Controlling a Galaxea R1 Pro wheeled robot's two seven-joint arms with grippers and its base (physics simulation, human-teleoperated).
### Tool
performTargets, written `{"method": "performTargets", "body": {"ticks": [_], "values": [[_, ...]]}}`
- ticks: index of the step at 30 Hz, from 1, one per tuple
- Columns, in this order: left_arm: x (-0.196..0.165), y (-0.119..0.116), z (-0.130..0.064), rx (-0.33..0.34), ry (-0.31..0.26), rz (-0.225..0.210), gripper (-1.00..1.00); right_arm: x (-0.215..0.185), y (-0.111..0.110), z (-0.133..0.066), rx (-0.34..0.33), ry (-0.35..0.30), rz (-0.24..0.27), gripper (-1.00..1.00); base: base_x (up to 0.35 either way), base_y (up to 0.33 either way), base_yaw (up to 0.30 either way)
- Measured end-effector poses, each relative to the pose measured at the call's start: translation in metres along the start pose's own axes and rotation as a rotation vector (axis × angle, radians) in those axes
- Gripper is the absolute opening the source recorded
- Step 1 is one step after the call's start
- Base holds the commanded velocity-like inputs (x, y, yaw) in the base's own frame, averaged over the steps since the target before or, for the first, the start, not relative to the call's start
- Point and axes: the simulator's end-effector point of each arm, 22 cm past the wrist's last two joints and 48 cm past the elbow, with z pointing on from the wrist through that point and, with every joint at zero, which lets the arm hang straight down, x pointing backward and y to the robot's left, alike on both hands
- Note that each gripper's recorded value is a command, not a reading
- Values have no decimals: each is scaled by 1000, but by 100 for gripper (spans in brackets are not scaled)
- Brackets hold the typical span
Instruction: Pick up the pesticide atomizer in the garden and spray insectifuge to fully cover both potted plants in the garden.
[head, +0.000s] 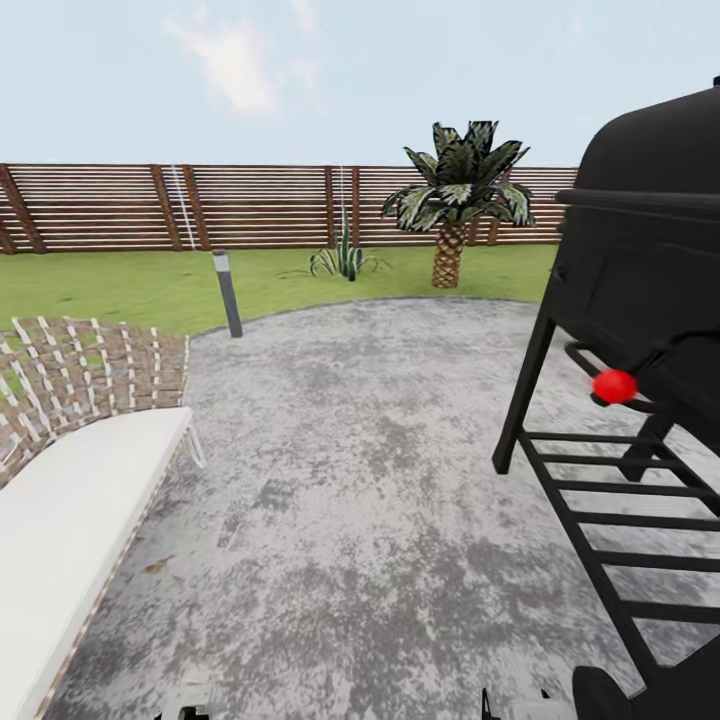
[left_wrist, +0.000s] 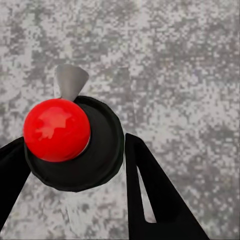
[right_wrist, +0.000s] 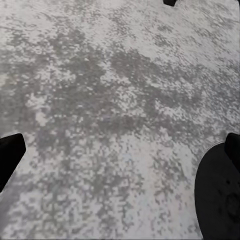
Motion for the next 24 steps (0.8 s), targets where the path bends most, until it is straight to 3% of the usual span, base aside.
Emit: {"method": "performTargets", "body": {"ticks": [10, 24], "values": [[0, 0, 0, 1, 0, 0, -100, 0, 0, 0, -1, 0, 0, 100, 300, 167, 0], [0, -2, 0, 3, 0, -1, -100, 0, 0, 0, 0, 0, 0, 100, 299, 10, 0]]}}
